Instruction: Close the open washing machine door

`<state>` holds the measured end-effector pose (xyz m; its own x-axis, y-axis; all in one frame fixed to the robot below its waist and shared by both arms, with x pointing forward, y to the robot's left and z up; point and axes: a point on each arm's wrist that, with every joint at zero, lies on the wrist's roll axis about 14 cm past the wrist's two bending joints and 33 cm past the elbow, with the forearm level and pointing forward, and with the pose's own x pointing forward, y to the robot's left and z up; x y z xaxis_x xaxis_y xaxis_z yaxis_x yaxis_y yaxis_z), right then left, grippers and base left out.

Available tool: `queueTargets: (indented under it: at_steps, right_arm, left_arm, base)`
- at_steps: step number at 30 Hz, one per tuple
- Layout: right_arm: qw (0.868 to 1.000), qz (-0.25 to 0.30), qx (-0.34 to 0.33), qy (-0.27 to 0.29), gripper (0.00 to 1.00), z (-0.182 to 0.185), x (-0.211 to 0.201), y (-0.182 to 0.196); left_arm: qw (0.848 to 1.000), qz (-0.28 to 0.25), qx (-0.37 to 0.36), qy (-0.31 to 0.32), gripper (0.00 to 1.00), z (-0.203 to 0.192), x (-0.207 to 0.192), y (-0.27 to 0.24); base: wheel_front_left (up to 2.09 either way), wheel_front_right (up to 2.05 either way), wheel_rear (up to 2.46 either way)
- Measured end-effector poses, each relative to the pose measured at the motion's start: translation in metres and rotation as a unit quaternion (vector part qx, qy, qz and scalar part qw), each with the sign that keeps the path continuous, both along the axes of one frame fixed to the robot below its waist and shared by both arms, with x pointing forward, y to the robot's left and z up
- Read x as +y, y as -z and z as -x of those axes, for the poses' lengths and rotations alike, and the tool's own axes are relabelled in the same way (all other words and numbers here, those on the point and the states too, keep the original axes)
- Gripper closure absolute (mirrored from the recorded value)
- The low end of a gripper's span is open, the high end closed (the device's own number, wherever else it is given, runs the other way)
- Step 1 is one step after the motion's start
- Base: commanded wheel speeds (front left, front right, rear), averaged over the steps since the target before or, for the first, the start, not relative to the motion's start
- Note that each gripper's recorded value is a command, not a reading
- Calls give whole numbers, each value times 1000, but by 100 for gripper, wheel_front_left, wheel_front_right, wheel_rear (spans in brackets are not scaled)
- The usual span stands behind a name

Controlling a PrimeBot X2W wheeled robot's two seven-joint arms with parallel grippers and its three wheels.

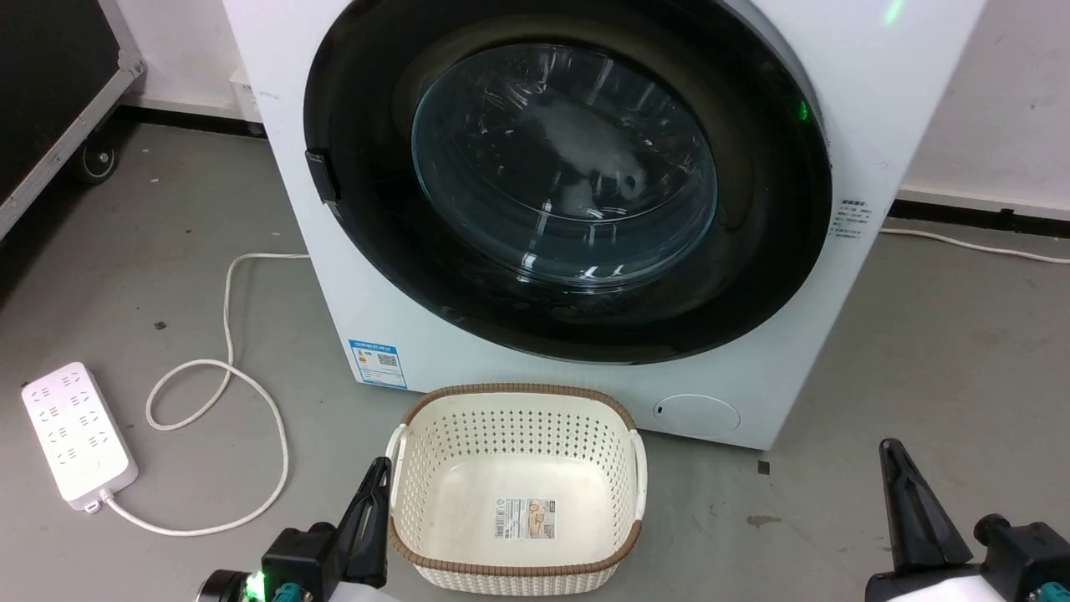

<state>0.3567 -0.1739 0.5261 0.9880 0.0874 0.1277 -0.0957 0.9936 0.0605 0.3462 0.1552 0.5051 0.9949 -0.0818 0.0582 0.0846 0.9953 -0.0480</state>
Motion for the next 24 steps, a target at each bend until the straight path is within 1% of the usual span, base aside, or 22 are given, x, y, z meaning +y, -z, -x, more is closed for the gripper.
queueTargets:
  at_steps: [24]
  right_arm:
    - [1000,17,20,-5,100,-2,3,3]
  left_arm:
    - [1000,-14,10,-8,100,-6,5,-3]
  base:
    - [0,0,0]
